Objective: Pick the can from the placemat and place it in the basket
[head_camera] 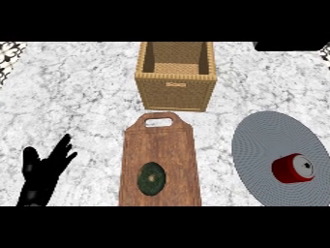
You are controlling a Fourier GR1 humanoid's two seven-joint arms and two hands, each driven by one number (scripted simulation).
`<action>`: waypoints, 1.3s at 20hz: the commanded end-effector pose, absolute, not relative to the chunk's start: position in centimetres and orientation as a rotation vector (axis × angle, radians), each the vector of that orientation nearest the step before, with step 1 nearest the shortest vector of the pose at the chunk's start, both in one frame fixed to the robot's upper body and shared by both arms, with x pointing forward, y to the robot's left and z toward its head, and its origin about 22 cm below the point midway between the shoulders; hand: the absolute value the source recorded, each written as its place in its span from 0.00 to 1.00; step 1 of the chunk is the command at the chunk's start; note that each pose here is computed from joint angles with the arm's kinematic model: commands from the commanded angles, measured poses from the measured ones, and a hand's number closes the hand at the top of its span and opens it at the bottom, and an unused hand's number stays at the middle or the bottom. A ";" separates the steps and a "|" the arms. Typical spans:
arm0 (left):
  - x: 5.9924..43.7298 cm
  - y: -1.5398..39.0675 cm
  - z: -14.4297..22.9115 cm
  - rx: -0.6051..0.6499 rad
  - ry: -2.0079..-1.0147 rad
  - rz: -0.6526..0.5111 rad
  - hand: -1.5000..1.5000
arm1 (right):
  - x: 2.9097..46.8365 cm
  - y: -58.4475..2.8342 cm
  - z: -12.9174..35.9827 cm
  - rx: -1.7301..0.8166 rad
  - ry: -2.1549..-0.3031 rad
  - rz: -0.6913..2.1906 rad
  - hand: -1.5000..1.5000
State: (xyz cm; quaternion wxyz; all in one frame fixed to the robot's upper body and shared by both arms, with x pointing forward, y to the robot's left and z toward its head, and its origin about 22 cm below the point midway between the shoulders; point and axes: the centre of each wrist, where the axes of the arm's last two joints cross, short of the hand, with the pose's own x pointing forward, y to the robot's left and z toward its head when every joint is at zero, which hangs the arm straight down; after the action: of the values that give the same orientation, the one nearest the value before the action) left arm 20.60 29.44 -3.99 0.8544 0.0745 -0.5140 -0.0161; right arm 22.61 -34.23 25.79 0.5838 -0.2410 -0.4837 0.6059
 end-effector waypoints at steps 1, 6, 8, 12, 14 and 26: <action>19.0 29.7 -4.7 0.143 -1.014 -0.018 0.50 | 23.1 -34.8 23.4 -0.562 -1.138 1.398 0.00; 21.4 28.5 -4.2 0.166 -1.015 -0.022 0.50 | 23.4 -34.8 19.8 -0.589 -1.046 1.454 0.00; 21.2 28.3 -5.2 0.149 -1.005 -0.044 0.50 | 24.2 -34.9 19.4 -0.603 -1.046 1.456 0.00; 20.8 28.3 -5.0 0.155 -1.017 -0.042 0.50 | 23.6 -32.7 17.2 -0.566 -1.053 1.444 0.00; 20.6 30.0 -4.9 0.159 -1.009 -0.015 0.50 | 22.9 -34.5 15.2 -0.585 -1.057 1.454 0.00; 19.7 28.6 -3.5 0.157 -1.012 -0.033 0.50 | 23.5 -32.6 13.7 -0.606 -1.093 1.423 0.00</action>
State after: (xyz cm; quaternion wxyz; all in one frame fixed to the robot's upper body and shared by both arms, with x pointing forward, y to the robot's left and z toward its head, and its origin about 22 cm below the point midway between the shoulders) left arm 20.82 29.52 -3.80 0.8557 0.0772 -0.5114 -0.0166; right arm 23.78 -33.29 13.16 0.5871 -0.2543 -0.4616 0.6145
